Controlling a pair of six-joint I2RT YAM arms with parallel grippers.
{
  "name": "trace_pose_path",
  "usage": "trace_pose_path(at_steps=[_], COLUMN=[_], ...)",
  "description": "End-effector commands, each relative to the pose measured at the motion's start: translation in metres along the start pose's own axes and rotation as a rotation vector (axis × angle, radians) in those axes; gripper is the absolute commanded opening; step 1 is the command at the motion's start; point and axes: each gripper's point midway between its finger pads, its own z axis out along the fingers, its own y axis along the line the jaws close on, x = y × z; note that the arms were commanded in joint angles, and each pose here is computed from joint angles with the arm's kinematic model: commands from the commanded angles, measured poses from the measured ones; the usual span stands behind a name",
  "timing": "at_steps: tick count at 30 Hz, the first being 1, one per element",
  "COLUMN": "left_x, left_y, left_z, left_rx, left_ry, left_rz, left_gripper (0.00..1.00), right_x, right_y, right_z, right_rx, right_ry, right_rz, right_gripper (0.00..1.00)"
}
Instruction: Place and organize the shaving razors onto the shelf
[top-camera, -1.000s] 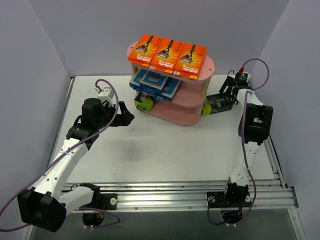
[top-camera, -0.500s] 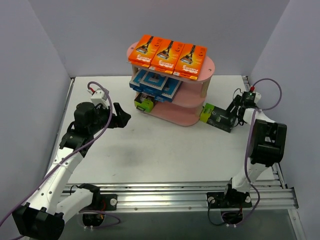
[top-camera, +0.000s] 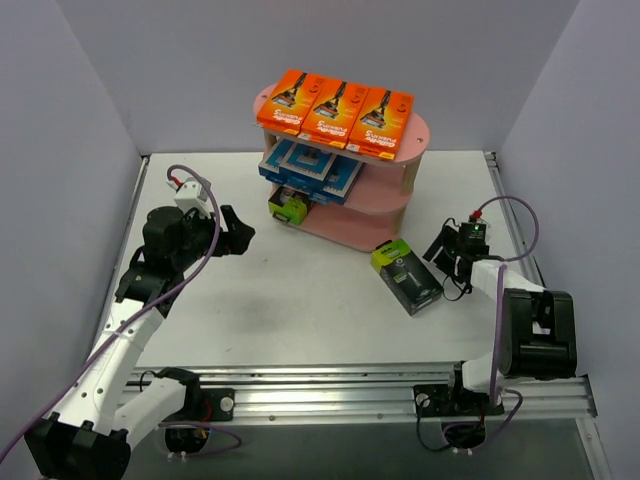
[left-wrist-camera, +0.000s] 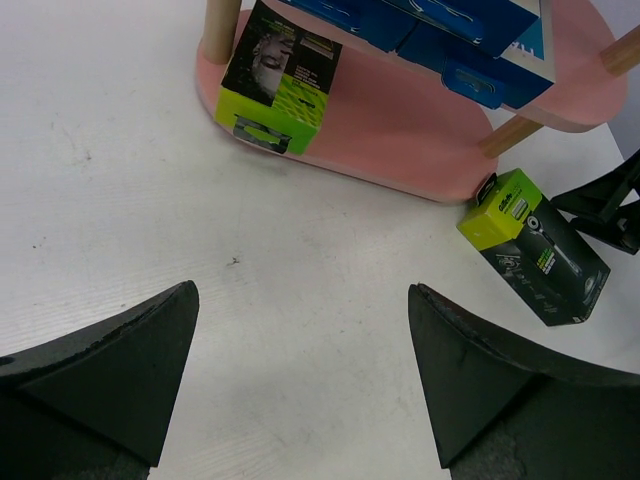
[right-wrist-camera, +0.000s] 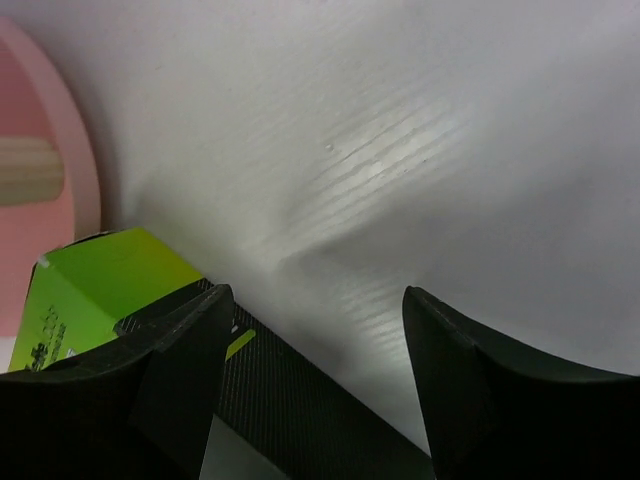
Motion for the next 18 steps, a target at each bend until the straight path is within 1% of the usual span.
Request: trace_pose_path(at_steps=[1, 5, 10, 13, 14, 15, 16, 18], left_x=[-0.009, -0.01, -0.009, -0.007, -0.006, -0.004, -0.004, -0.002], left_y=[0.006, 0.009, 0.013, 0.014, 0.014, 0.013, 0.012, 0.013], left_z=[-0.004, -0.005, -0.004, -0.002, -0.001, 0.001, 0.001, 0.003], left_rx=[-0.026, -0.039, -0.055, -0.053, -0.051, -0.048, -0.042, -0.042], left_ry=[-0.036, -0.043, -0.037, -0.029, -0.026, -0.017, -0.015, -0.006], left_rz=[0.018, 0.017, 0.015, 0.012, 0.01, 0.008, 0.004, -0.001], left_gripper=[0.94, 0.94, 0.94, 0.94, 0.94, 0.94, 0.94, 0.94], right_x=[0.01, 0.034, 0.066, 0.084, 0.082, 0.093, 0.1, 0.101], right_y=[0.013, 0.032, 0.038, 0.049, 0.064, 0.076, 0.082, 0.099], right_z=[-0.016, -0.026, -0.033, -0.039, -0.044, -0.049, -0.052, -0.058], right_rx=[-0.054, -0.11, -0.146, -0.206, -0.27, -0.32, -0.349, -0.397], right_ry=[0.01, 0.032, 0.069, 0.082, 0.054, 0.066, 0.069, 0.037], right_rz=[-0.005, -0.047, -0.065, -0.091, -0.099, -0.124, -0.139, -0.172], right_gripper=[0.64, 0.64, 0.63, 0.63, 0.63, 0.63, 0.63, 0.64])
